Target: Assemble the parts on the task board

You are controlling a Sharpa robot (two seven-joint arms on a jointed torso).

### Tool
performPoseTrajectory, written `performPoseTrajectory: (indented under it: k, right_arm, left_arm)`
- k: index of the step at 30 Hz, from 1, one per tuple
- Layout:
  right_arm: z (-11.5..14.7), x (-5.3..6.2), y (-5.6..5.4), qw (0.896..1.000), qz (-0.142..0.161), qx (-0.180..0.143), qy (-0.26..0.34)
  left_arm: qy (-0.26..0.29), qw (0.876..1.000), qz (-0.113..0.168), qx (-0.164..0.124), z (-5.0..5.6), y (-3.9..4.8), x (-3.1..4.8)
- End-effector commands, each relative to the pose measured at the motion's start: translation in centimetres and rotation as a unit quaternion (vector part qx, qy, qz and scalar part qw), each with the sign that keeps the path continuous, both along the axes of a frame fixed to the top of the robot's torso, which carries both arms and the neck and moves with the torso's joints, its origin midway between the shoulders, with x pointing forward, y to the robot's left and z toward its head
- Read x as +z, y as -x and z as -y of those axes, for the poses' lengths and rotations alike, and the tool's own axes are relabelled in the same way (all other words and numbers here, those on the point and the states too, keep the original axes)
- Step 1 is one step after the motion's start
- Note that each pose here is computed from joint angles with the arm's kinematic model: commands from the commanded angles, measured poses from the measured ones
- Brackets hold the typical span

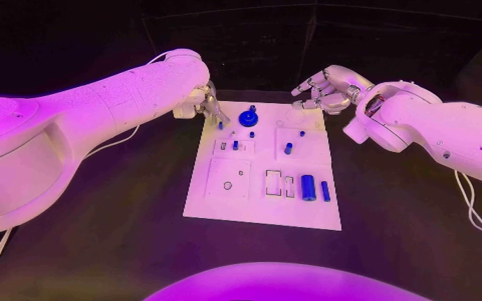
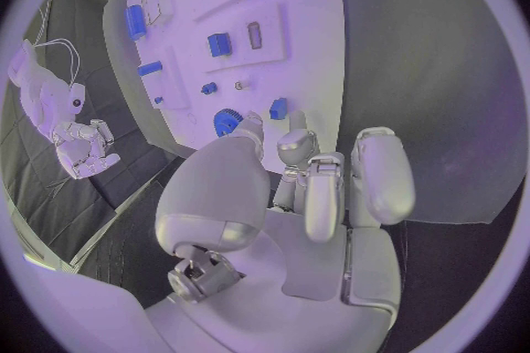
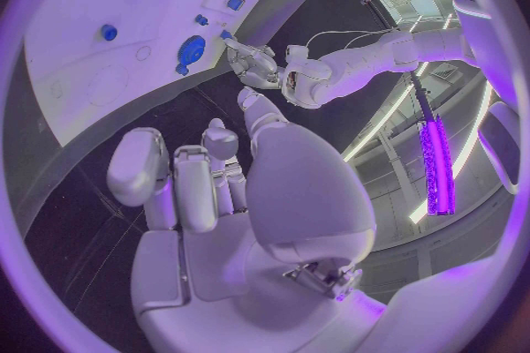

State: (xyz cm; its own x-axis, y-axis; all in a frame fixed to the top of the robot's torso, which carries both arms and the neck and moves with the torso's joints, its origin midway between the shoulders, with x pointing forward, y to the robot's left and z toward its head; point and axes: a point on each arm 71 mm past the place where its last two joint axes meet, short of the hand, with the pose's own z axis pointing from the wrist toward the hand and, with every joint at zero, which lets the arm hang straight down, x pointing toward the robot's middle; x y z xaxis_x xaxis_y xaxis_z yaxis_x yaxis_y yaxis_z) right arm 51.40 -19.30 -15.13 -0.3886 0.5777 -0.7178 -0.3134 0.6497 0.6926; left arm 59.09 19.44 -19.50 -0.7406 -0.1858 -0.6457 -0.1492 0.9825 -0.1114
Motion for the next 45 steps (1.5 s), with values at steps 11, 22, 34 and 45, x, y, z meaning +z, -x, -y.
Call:
performPoseTrajectory:
  k: [11,22,34,45]
  right_arm:
    - [-0.15,0.12,0.00,1.000,0.002,0.005,0.000]
    - [-0.14,0.11,0.01,1.000,0.001,0.005,0.000]
    - [-0.20,0.10,0.01,1.000,0.001,0.006,0.001]
    - [-0.22,0.10,0.01,1.000,0.000,0.006,0.001]
  left_arm:
    - [0.006,1.000,0.001,-0.011,0.37,-0.04,-0.27]
    - [0.021,1.000,-0.002,-0.007,0.37,-0.02,-0.44]
    - [0.024,0.999,-0.012,-0.020,0.85,0.12,-0.54]
    - [0.030,0.999,-0.007,-0.021,0.76,0.07,-0.49]
